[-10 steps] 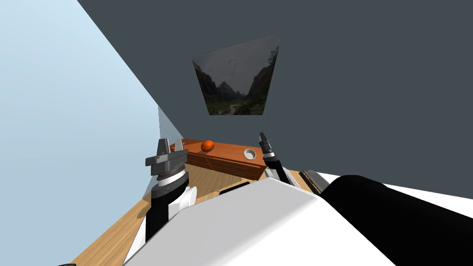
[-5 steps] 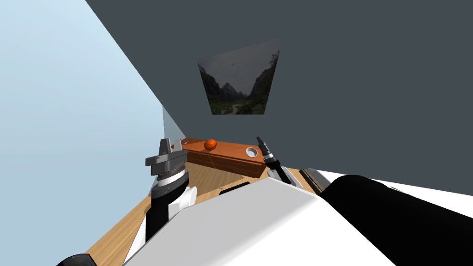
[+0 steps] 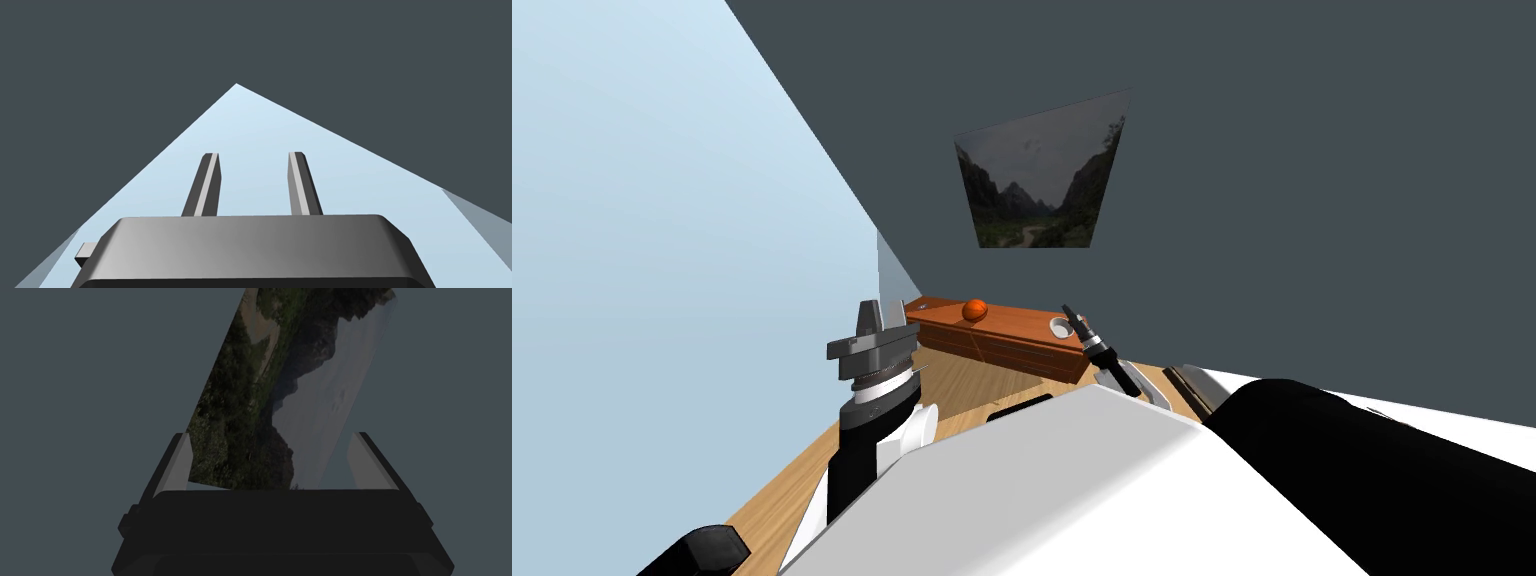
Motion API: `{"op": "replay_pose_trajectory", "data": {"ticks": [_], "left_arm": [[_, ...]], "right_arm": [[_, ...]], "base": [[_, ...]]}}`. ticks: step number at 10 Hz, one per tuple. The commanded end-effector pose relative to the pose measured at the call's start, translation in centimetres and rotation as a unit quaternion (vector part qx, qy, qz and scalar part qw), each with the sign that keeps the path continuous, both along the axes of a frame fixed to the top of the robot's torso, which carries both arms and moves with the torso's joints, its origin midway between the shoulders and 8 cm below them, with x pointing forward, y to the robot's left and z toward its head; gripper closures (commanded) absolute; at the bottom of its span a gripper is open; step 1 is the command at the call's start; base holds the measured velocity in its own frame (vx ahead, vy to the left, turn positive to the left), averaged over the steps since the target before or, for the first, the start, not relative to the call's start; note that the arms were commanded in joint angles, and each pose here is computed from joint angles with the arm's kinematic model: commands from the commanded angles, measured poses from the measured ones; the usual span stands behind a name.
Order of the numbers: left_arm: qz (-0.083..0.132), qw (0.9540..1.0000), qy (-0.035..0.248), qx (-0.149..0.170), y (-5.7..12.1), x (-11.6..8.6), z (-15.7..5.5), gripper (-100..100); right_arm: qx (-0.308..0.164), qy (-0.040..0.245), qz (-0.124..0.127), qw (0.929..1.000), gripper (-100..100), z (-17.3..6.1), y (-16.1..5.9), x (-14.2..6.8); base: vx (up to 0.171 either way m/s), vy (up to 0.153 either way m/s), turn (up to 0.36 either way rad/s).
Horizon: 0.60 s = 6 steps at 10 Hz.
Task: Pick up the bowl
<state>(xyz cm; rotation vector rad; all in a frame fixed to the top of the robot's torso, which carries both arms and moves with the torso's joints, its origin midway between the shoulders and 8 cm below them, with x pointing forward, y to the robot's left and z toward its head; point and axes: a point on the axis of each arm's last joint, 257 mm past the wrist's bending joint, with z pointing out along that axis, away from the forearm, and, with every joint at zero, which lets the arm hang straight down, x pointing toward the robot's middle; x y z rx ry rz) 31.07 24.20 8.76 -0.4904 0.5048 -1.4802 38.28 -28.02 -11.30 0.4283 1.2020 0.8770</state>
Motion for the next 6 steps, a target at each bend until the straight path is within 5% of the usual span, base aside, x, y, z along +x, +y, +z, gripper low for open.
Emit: {"op": "replay_pose_trajectory", "data": {"ticks": [1, 6], "left_arm": [[0.0, 1.0, 0.0, 0.0, 0.0, 0.0, 0.0, 0], [0.0, 1.0, 0.0, 0.0, 0.0, 0.0, 0.0, 0]], "right_arm": [[-0.027, 0.025, 0.002, 0.9993, -100, -2.3, -0.3, 0.4], [-0.107, 0.105, 0.005, 0.9887, -100, -10.0, -2.1, 0.7]], "base": [[-0.009, 0.055, 0.051], [0.009, 0.089, 0.061]]}}
